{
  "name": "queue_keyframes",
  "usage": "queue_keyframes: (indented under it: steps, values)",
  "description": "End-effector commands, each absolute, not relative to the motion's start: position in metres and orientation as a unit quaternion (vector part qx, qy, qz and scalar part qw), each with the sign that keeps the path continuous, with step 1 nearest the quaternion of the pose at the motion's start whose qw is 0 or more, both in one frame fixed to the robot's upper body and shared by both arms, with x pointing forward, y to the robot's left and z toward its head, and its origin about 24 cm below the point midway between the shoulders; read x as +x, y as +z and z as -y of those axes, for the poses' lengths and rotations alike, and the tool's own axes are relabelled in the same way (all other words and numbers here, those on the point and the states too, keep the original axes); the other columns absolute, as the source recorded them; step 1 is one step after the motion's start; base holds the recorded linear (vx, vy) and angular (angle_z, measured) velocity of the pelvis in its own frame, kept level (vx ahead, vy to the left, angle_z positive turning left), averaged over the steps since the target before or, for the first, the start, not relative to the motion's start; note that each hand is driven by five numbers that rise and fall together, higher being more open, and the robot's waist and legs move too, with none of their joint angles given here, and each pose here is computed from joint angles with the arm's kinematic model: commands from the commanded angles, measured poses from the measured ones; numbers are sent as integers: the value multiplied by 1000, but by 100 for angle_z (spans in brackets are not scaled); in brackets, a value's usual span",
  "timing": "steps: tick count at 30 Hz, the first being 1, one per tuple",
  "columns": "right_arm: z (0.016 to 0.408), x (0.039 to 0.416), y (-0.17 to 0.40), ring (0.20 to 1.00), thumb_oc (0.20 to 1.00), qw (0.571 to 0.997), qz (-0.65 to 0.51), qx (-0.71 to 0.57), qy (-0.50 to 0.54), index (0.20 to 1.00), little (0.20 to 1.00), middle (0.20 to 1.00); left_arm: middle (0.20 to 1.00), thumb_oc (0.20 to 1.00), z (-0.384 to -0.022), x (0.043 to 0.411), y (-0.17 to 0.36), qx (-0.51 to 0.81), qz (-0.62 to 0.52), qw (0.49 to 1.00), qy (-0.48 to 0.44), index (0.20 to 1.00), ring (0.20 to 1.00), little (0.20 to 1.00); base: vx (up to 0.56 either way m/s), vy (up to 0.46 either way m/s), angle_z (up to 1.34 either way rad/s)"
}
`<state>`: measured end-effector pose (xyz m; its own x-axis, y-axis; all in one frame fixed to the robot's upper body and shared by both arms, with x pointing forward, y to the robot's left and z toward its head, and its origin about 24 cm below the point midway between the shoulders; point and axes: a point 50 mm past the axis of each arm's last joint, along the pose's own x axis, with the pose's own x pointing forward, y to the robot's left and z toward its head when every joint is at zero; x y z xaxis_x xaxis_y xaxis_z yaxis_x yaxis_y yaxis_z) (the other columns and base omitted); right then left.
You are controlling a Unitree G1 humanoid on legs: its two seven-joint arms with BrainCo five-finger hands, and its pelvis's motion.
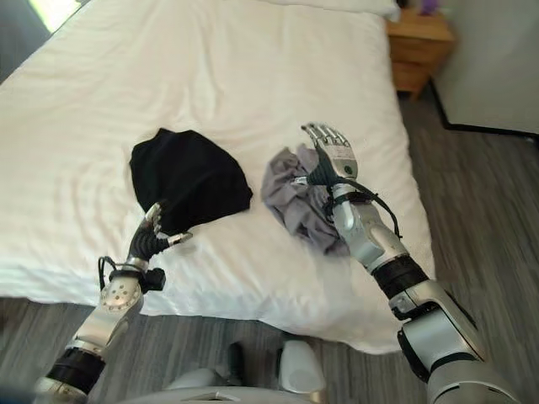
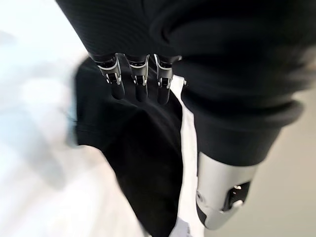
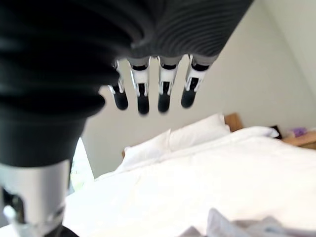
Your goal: Pick up bed clothes into laundry basket.
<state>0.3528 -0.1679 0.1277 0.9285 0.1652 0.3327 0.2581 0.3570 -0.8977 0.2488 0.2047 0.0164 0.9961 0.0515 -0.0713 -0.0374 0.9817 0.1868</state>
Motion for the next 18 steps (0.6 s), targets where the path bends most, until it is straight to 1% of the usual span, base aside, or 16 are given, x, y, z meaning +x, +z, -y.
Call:
queue_keyframes:
  steps: [1, 3, 4, 7, 8, 9, 10, 11, 14, 15, 16, 18]
  values:
    - [164, 364, 131, 1000, 1000, 806, 173, -566, -27, 1000, 1000, 1000, 1000, 1000, -194, 264, 43, 81, 32, 996, -4, 1000, 1000, 1000, 47, -59, 8]
    - [163, 365, 121, 1000, 1000, 807, 154, -569, -17, 1000, 1000, 1000, 1000, 1000, -191, 267, 43, 80, 32, 996, -6, 1000, 1000, 1000, 28, -77, 20]
    - [165, 364, 99, 1000, 1000, 808, 112, -579, 0, 1000, 1000, 1000, 1000, 1000, -189, 273, 45, 82, 36, 996, -5, 1000, 1000, 1000, 33, -129, 14]
    - [173, 360, 60, 1000, 1000, 796, 30, -604, 21, 1000, 1000, 1000, 1000, 1000, -184, 291, 62, 106, 70, 992, -1, 1000, 1000, 1000, 29, -110, -3]
    - [178, 359, 44, 200, 200, 786, -11, -617, 30, 200, 200, 200, 1000, 1000, -180, 302, 77, 136, 102, 985, -8, 1000, 1000, 1000, 1, -75, 0]
    - [186, 356, 29, 200, 200, 778, -54, -626, 33, 200, 200, 200, 1000, 1000, -177, 312, 93, 169, 131, 977, -9, 1000, 1000, 1000, -21, -73, 8]
    - [196, 351, 13, 200, 200, 760, -114, -639, 34, 200, 200, 200, 1000, 1000, -173, 328, 116, 222, 170, 960, 2, 1000, 1000, 1000, -20, -45, 12]
    - [196, 352, 14, 200, 200, 761, -113, -638, 32, 200, 200, 200, 1000, 1000, -173, 329, 117, 223, 172, 960, 3, 1000, 1000, 1000, -22, -30, 9]
    - [216, 353, 15, 200, 200, 753, -153, -640, 9, 200, 200, 200, 1000, 1000, -184, 346, 162, 314, 235, 919, 35, 1000, 1000, 1000, 7, -9, 5]
    - [222, 346, 7, 200, 200, 763, -169, -624, 8, 200, 200, 200, 1000, 1000, -202, 351, 176, 392, 240, 886, 58, 1000, 1000, 1000, 0, 0, 0]
    - [222, 346, 8, 200, 200, 763, -168, -624, 8, 200, 200, 200, 1000, 1000, -201, 351, 176, 393, 241, 886, 58, 1000, 1000, 1000, 42, 8, -12]
    - [227, 331, -9, 200, 200, 765, -191, -614, 18, 200, 200, 200, 1000, 1000, -221, 350, 166, 467, 204, 858, 68, 1000, 1000, 1000, 41, 16, -25]
